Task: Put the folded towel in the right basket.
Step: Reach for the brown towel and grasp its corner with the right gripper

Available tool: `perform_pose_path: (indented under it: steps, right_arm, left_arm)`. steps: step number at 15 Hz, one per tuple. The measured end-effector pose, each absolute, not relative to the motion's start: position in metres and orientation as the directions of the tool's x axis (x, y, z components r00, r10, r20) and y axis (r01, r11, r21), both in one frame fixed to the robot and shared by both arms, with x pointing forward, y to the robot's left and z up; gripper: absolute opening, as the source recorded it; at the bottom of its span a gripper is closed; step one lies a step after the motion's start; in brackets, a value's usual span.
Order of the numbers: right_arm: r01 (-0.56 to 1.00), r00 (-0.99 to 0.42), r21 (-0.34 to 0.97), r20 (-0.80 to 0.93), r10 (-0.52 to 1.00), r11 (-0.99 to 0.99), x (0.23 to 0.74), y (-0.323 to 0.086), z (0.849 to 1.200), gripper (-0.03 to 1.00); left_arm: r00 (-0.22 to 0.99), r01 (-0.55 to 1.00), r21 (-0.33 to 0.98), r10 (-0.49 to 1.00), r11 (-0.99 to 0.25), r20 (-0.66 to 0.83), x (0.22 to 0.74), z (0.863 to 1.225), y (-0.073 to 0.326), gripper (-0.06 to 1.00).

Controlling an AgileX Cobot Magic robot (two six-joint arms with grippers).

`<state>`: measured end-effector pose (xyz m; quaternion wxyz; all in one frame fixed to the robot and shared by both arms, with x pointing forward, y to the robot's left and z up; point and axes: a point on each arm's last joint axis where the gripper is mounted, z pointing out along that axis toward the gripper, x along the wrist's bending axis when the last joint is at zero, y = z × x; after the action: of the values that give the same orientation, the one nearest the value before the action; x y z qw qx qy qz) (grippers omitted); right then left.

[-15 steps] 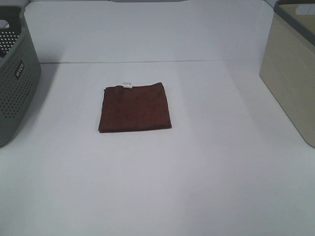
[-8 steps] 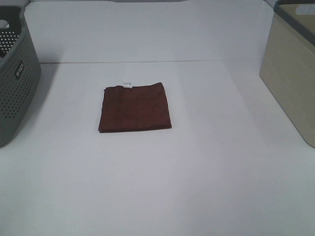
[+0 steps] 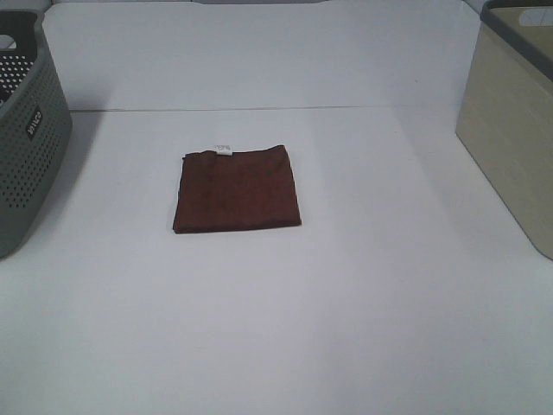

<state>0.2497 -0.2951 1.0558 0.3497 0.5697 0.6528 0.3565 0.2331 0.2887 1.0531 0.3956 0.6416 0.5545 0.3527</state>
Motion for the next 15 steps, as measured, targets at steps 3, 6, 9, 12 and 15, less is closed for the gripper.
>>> perform_pose_path:
  steps: [3, 6, 9, 12, 15]
  right_arm:
    - [0.539, -0.107, 0.837, -0.046, 0.993, 0.097, 0.277, -0.294, 1.082, 0.95]
    - [0.625, -0.114, 0.775, -0.029, 0.993, 0.095, 0.319, -0.292, 1.109, 0.94]
    - [0.699, -0.120, 0.709, -0.009, 0.993, 0.091, 0.368, -0.289, 1.131, 0.94]
    - [0.769, -0.126, 0.633, 0.012, 0.992, 0.090, 0.415, -0.286, 1.139, 0.93]
    - [0.817, -0.128, 0.570, 0.035, 0.991, 0.085, 0.454, -0.283, 1.138, 0.93]
  left_arm:
    - [0.136, 0.432, 0.899, 0.991, -0.072, 0.014, 0.233, 1.053, 0.289, 0.00]
    - [0.136, 0.432, 0.899, 0.991, -0.072, 0.014, 0.233, 1.053, 0.289, 0.00]
    - [0.136, 0.432, 0.899, 0.991, -0.072, 0.014, 0.233, 1.053, 0.289, 0.00]
    - [0.136, 0.432, 0.899, 0.991, -0.072, 0.014, 0.233, 1.053, 0.289, 0.00]
    - [0.136, 0.432, 0.899, 0.991, -0.072, 0.014, 0.233, 1.053, 0.289, 0.00]
